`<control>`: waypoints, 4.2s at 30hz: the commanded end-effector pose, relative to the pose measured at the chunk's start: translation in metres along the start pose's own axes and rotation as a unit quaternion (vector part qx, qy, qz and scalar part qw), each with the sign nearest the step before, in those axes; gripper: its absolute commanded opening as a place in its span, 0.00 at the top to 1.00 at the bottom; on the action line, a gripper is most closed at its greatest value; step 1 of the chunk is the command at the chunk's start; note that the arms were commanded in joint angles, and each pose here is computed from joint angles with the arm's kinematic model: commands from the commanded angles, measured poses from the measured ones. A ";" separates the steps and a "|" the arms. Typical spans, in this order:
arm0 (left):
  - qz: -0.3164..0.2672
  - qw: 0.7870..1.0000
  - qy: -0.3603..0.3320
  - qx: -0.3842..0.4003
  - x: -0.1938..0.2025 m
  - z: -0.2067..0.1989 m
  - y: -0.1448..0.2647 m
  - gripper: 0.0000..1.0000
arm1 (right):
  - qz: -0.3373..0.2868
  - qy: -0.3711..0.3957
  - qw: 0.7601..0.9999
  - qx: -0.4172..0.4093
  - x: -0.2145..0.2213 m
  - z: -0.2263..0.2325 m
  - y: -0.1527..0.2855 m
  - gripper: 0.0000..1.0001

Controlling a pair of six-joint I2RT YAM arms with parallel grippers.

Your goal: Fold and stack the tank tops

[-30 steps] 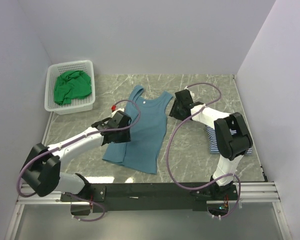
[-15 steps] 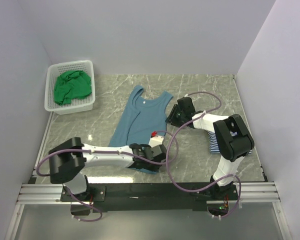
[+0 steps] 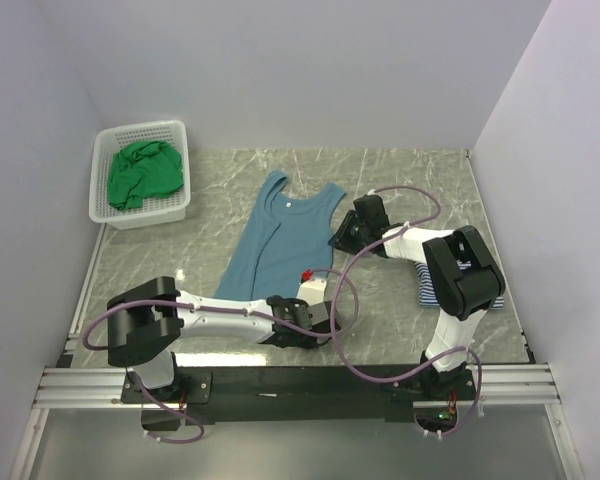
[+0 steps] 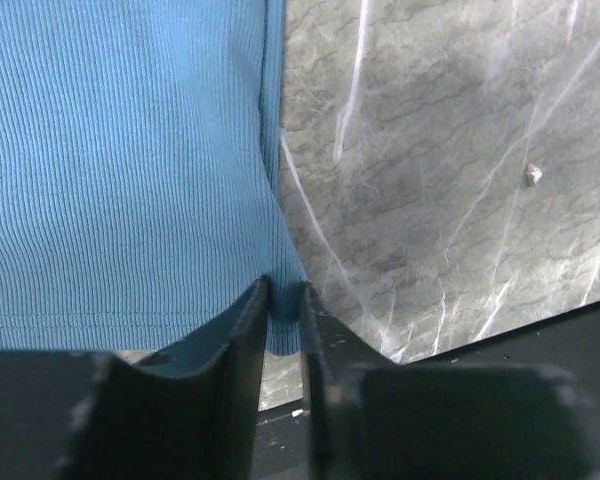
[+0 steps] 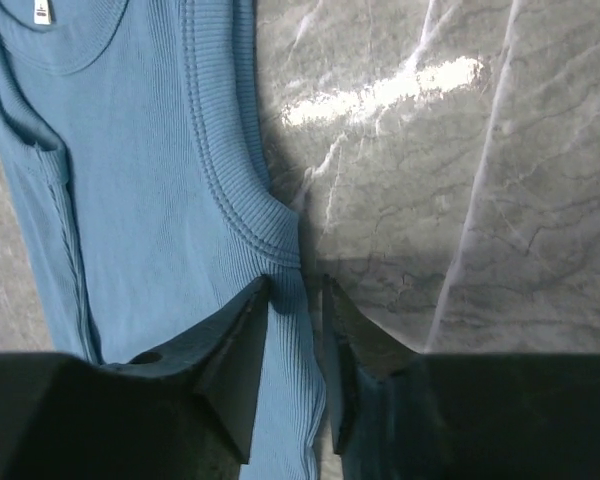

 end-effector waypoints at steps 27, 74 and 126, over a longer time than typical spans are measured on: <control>-0.064 0.985 0.090 0.131 0.009 0.017 0.035 0.99 | -0.064 0.104 0.983 0.139 -0.013 0.025 0.021 1.00; -0.065 0.970 0.233 -0.027 0.005 0.115 0.037 0.89 | -0.113 0.176 0.972 0.109 -0.003 0.122 0.026 0.51; -0.054 0.971 0.231 -0.023 0.011 0.119 0.032 0.89 | -0.031 0.176 0.983 -0.038 0.008 0.066 -0.009 0.59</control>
Point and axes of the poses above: each gripper's point midway between its finger pads, its own y axis back along the fingers, its own z axis along the line the jaws close on, x = y × z, the point moved 10 cm from there along y, back along the fingers, and after that the axes turned 3 degrees about -y, right-handed, at the moved point
